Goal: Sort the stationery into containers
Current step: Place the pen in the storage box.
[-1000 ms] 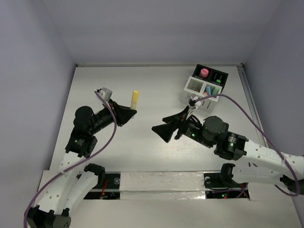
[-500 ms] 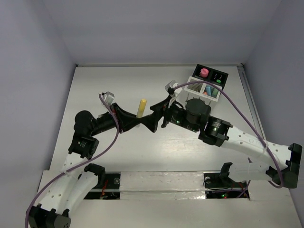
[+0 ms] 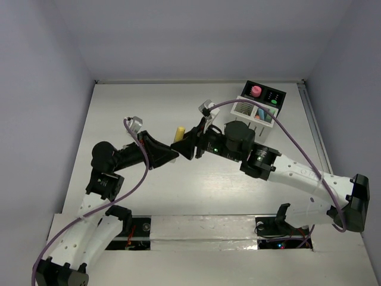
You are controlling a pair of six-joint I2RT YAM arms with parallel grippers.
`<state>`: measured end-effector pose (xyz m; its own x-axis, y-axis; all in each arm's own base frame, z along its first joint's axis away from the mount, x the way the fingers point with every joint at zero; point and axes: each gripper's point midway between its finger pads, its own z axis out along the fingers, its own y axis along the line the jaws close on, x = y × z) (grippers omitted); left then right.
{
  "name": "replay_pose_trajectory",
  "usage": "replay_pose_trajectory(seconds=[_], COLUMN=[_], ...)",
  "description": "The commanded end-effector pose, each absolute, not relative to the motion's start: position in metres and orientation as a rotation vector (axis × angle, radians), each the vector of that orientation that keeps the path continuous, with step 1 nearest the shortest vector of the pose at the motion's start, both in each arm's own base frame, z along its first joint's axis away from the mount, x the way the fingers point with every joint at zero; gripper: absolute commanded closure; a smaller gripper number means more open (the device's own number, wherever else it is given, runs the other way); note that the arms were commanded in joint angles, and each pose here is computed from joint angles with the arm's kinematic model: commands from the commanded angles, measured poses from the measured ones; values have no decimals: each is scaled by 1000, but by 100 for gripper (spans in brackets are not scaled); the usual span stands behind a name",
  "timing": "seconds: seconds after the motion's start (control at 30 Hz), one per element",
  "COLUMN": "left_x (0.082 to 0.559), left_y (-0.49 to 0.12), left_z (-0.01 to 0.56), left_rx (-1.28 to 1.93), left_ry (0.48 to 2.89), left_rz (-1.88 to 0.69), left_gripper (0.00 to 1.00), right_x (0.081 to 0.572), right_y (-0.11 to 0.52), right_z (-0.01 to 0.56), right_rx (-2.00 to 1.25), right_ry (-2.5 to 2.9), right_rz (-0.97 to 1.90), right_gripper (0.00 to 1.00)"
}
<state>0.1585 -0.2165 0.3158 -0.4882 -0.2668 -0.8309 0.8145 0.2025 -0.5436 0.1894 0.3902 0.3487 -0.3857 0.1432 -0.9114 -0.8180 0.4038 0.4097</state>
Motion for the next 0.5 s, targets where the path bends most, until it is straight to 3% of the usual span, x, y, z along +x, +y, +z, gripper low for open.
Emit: replay_pose_trajectory(seconds=[0.0, 0.27, 0.37, 0.4, 0.47], left_x=[151, 154, 161, 162, 166], left_y=[-217, -216, -212, -211, -208], left_z=[325, 325, 324, 324, 322], left_rx=[594, 590, 556, 553, 546], left_ry=[1478, 1491, 1509, 1510, 1519], left_rz=[-1463, -1438, -1371, -1357, -1314], left_gripper=[100, 100, 78, 63, 44], right_x=[189, 195, 203, 208, 224], right_y=[396, 394, 386, 382, 367], right_z=[388, 382, 383, 383, 383], right_rx=[-580, -536, -494, -480, -425], right_ry=[1524, 1539, 1544, 1543, 1558], right_rz=[1258, 1257, 1223, 1200, 1139], right_gripper=[54, 98, 100, 100, 100])
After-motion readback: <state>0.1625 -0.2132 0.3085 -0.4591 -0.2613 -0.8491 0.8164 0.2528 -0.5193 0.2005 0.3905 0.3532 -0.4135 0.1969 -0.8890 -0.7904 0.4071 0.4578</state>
